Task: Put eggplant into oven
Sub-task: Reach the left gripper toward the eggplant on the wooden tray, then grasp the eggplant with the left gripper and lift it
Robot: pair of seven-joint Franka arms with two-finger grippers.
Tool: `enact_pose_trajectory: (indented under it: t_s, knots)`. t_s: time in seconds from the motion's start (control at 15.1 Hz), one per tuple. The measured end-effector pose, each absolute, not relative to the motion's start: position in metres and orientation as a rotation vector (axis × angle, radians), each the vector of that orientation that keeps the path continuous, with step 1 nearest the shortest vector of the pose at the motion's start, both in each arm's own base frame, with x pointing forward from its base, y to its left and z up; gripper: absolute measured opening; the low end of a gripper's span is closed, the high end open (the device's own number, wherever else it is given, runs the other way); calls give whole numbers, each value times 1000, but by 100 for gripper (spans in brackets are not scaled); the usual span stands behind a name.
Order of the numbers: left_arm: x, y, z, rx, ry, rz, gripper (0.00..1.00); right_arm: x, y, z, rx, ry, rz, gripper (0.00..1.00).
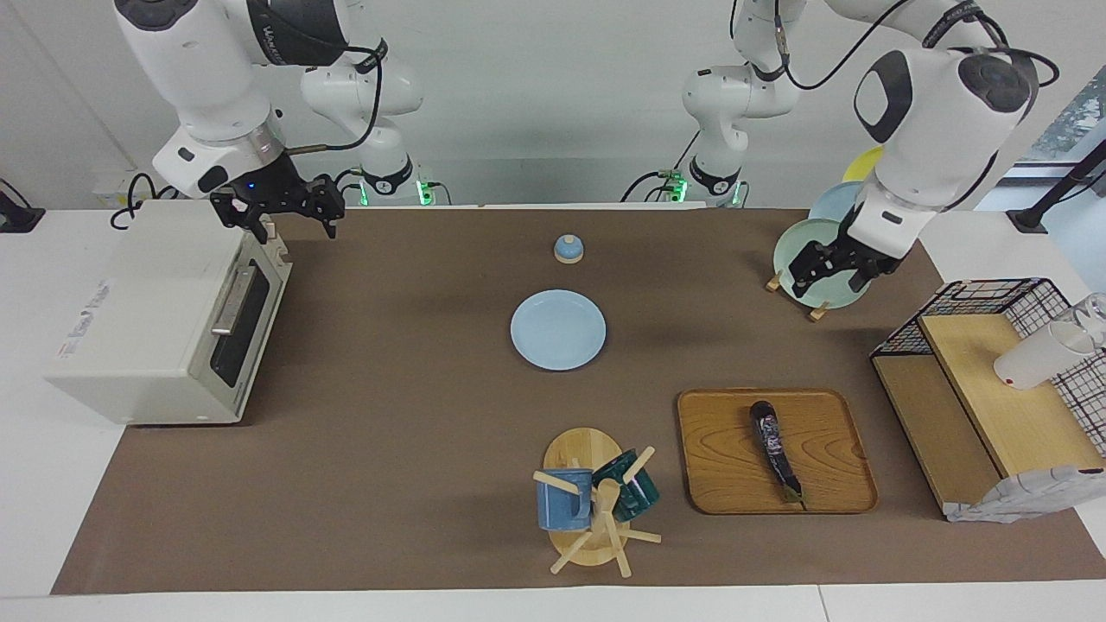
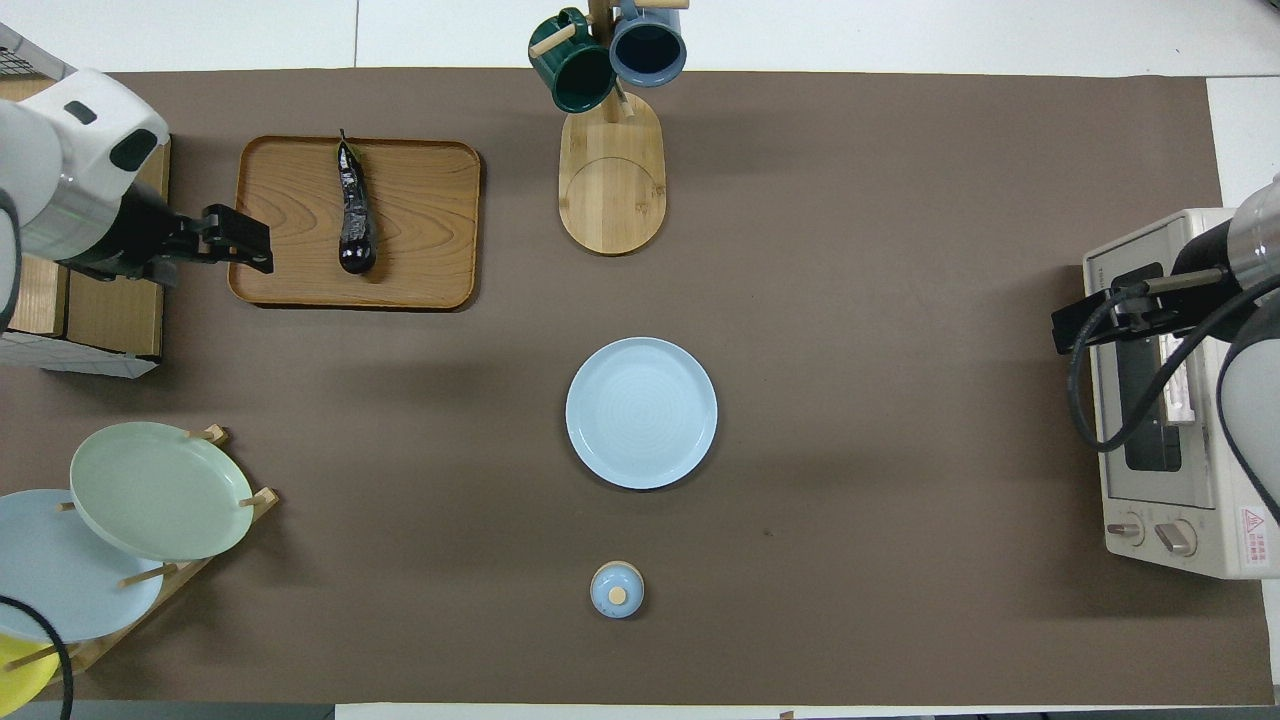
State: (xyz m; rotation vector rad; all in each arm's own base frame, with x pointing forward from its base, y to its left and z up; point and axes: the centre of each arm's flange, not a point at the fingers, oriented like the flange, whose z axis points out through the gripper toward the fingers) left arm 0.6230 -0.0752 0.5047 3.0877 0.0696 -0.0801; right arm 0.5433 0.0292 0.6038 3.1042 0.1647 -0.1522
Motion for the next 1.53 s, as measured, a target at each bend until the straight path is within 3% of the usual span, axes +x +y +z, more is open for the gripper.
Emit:
enact_pose_trajectory:
  t_s: [0.27,0.6,1.26,1.53]
  knots:
    - [670,-79,428,3078,72,-116,100,543,29,604,3104,165,-152,100]
    - [698,-95,343,3067,5,-58,100,543,29,604,3104,165,-153,100]
    - [689,-111,305,3064,-116,-53,99,543,29,604,3104,165,-153,100]
    - [688,-114,307,3063,-127,-48,55,543,29,604,3104,165,-153,100]
